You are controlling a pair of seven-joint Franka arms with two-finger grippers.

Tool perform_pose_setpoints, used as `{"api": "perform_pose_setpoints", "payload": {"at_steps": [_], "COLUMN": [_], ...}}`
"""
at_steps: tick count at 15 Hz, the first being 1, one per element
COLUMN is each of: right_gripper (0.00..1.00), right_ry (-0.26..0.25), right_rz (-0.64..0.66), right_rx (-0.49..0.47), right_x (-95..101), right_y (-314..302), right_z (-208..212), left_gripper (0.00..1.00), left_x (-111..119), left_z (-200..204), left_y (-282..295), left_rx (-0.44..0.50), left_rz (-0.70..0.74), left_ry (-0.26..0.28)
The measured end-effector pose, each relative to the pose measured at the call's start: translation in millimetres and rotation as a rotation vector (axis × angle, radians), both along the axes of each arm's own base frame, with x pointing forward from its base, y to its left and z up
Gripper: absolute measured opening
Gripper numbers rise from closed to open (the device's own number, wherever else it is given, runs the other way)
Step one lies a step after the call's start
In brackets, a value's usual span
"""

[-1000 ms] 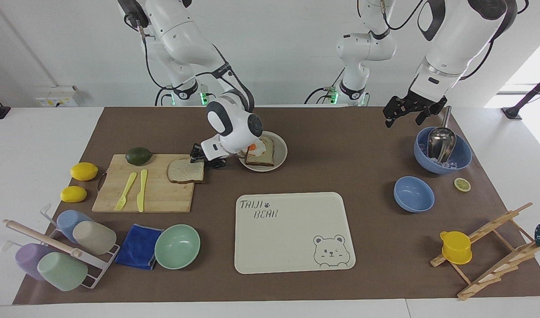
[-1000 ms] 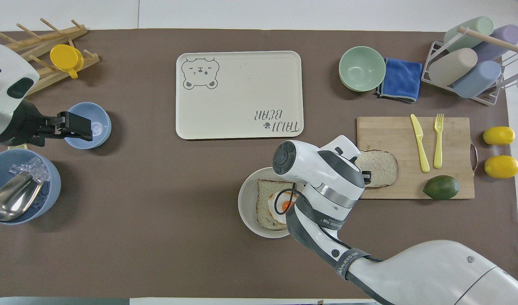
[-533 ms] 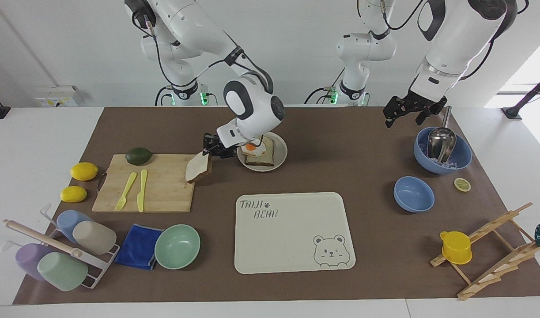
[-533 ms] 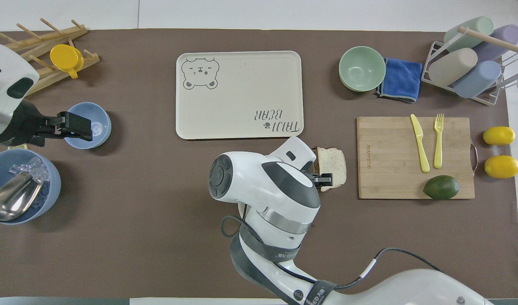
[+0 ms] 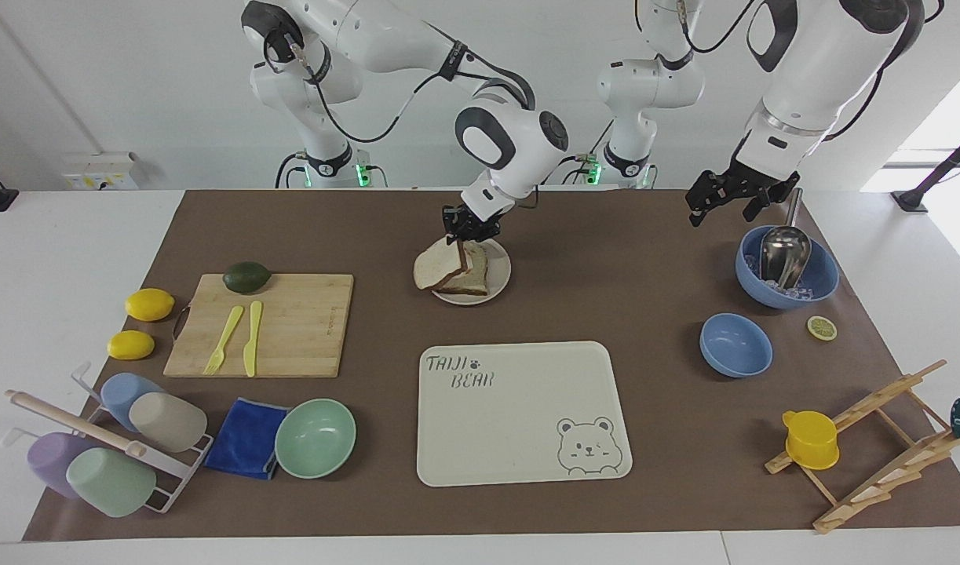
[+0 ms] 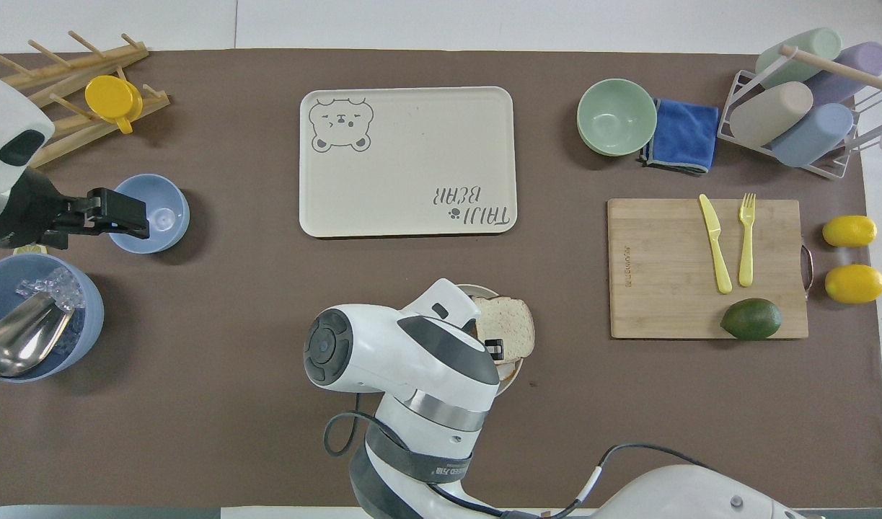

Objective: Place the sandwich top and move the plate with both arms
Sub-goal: 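Lower the bread onto the egg and open the right gripper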

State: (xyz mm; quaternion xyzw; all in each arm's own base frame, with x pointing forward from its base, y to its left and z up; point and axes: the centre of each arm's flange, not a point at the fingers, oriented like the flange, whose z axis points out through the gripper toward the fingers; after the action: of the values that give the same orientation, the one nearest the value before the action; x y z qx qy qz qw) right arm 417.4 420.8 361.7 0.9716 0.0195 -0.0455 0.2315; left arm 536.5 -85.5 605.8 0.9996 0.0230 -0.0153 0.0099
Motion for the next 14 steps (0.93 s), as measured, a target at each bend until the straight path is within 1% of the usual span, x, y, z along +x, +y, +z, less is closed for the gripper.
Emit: {"api": "perform_pose_setpoints", "payload": {"at_steps": [2,3,7,9,10,11,12,14], "right_gripper": [0.12,0.12,0.12,0.12,0.18,0.26,0.39,0.59], "right_ry": [0.001,0.002,0.002,-0.008,-0.013,-0.014,-0.014,-0.023], "right_rz": [-0.006,-0.009,-0.007,-0.018,-0.024,-0.028,-0.03,-0.05], "right_rx": [0.06,0.072,0.085,0.102,0.112,0.12,0.13,0.176], "right_x": [0.2,0.4,-0.1,-1.3,-2.0,-2.8,-3.0,1.5], "right_y": [8.0,9.3,10.9,12.9,14.0,15.1,16.4,18.6], "right_z": [-0.1,0.2,-2.6,-7.8,-10.4,-11.6,-11.4,-3.8], "left_gripper": [1.0,1.0,1.0,1.0,1.0,1.0,1.0,1.0], "left_x": [0.7,0.7,0.9,0.8,0.7,0.6,0.5,0.7], "left_z": [0.0,0.0,-1.2,-2.2,-2.8,-3.7,-4.7,-5.5], "left_y": [3.9,4.2,4.0,4.0,4.0,4.0,3.9,3.7], "left_rx": [0.0,0.0,0.0,0.0,0.0,0.001,0.001,0.0], "left_rz": [0.007,0.008,0.008,0.008,0.008,0.008,0.007,0.007], "left_ry": [0.0,0.0,-0.001,0.001,0.002,0.004,0.005,0.002]}}
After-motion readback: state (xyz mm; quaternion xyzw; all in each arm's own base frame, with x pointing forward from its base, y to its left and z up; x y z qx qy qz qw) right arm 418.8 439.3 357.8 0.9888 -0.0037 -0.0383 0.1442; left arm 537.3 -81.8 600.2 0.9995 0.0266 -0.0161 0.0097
